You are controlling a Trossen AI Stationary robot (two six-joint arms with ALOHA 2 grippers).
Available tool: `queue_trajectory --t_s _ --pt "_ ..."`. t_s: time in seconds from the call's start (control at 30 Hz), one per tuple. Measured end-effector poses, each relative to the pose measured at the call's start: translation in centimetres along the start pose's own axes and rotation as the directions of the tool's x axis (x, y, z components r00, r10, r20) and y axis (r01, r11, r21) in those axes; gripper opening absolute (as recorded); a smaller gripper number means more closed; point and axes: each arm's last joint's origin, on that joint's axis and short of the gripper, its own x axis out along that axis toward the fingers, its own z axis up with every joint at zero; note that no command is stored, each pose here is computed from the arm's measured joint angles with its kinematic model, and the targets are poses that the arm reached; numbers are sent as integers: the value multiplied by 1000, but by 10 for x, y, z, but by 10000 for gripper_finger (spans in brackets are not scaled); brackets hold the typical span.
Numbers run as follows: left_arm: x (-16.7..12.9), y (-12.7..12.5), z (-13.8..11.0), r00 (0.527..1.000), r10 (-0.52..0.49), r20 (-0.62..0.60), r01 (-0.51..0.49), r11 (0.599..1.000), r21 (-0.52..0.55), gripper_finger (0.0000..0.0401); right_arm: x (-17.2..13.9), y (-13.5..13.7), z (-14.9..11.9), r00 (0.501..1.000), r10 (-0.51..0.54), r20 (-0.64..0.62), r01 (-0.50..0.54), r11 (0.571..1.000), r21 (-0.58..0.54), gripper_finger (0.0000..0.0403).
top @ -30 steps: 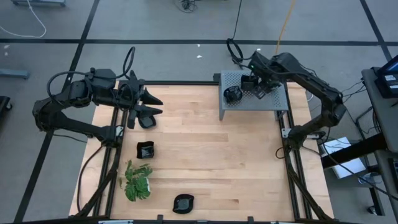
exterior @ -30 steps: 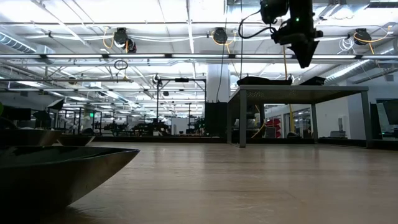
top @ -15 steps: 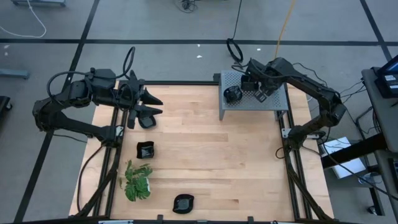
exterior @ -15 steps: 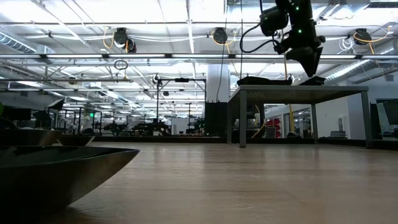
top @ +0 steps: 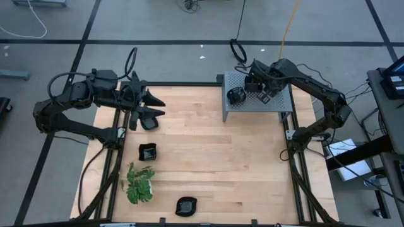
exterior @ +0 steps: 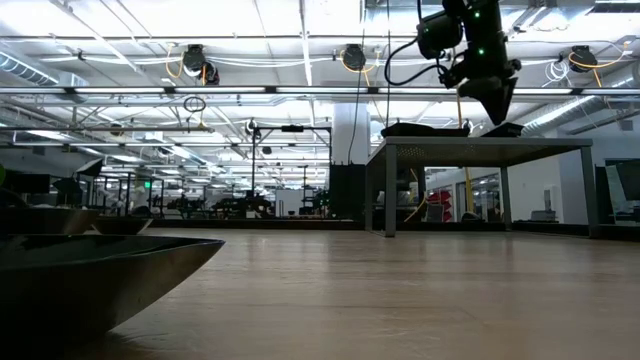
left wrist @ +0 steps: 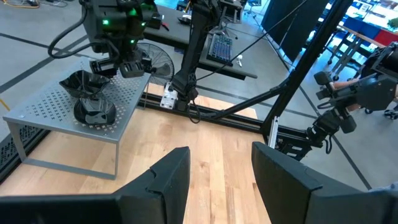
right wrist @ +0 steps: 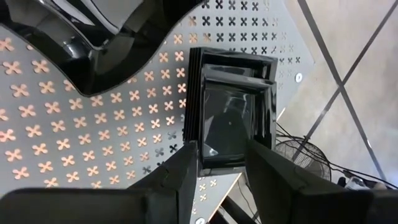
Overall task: Pick & Place Mini shaped plates
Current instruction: Stack the square plate on the square plates on the shelf
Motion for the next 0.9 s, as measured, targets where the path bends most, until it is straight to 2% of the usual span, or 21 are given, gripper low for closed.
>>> queue_trajectory --t_s 0.3,0.47,0.57,0.9 --pt "0 0 0 1000 0 0 0 1000 0 175 0 0 1 1000 3 11 -3 1000 7 123" --pt "0 0 0 1000 0 0 0 1000 0 175 0 3 1 997 79 4 -79 997 6 123" --pt "0 0 0 1000 0 0 0 1000 0 175 0 1 2 1000 27 15 -27 1000 -1 123" --pt "0 0 0 1000 0 0 0 1000 0 175 19 10 -3 999 16 -52 -18 999 -49 123"
